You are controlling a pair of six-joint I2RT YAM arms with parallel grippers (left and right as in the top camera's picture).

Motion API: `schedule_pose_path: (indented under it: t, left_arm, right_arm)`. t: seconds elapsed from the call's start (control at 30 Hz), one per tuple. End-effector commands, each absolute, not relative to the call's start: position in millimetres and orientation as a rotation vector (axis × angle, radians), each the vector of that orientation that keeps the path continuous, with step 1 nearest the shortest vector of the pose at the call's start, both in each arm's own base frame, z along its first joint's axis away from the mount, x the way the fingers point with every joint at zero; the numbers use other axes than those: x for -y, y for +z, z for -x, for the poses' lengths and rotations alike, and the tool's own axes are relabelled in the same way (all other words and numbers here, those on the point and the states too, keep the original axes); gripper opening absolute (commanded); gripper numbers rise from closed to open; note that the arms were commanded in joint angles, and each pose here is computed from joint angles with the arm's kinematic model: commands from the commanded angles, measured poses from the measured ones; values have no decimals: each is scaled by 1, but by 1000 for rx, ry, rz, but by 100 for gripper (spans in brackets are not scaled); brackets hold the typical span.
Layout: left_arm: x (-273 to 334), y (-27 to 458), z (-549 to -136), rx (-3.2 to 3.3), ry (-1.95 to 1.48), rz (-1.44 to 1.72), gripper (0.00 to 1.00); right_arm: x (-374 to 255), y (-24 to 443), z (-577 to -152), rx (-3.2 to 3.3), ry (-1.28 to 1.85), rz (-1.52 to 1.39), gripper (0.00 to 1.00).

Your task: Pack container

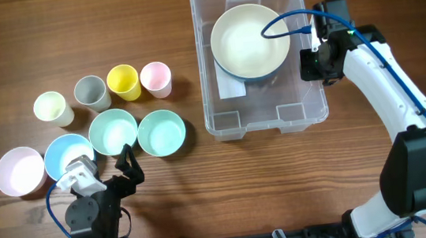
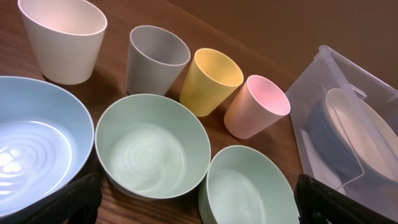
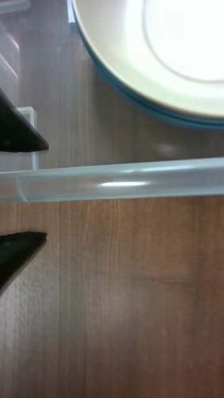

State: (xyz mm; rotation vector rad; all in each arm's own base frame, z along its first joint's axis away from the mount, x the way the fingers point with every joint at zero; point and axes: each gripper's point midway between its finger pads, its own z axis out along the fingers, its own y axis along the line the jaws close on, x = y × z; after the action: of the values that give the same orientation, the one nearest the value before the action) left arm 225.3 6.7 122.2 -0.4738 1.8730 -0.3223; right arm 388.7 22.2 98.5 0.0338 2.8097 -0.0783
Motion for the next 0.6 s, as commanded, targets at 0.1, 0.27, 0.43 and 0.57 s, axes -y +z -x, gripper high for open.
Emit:
schedule_pose_path:
  t: [0.1,0.27,0.43,0.57]
  left_arm:
    - [-6,122,-226,-1874,-307,448,100]
    - [-6,122,-226,-1874,-307,448,100]
    - [-6,122,-226,-1874,-307,448,100]
    - [-6,122,-226,-1874,-307,448,100]
  right_arm:
    - [-2,210,-403,-2468,-32,-153,72]
    - [73,273,-394,-2218,-40,-456,89]
    - [174,256,-382,-2119,-22,-841,93]
    - [217,231,-366,-2101,17,-1041,99]
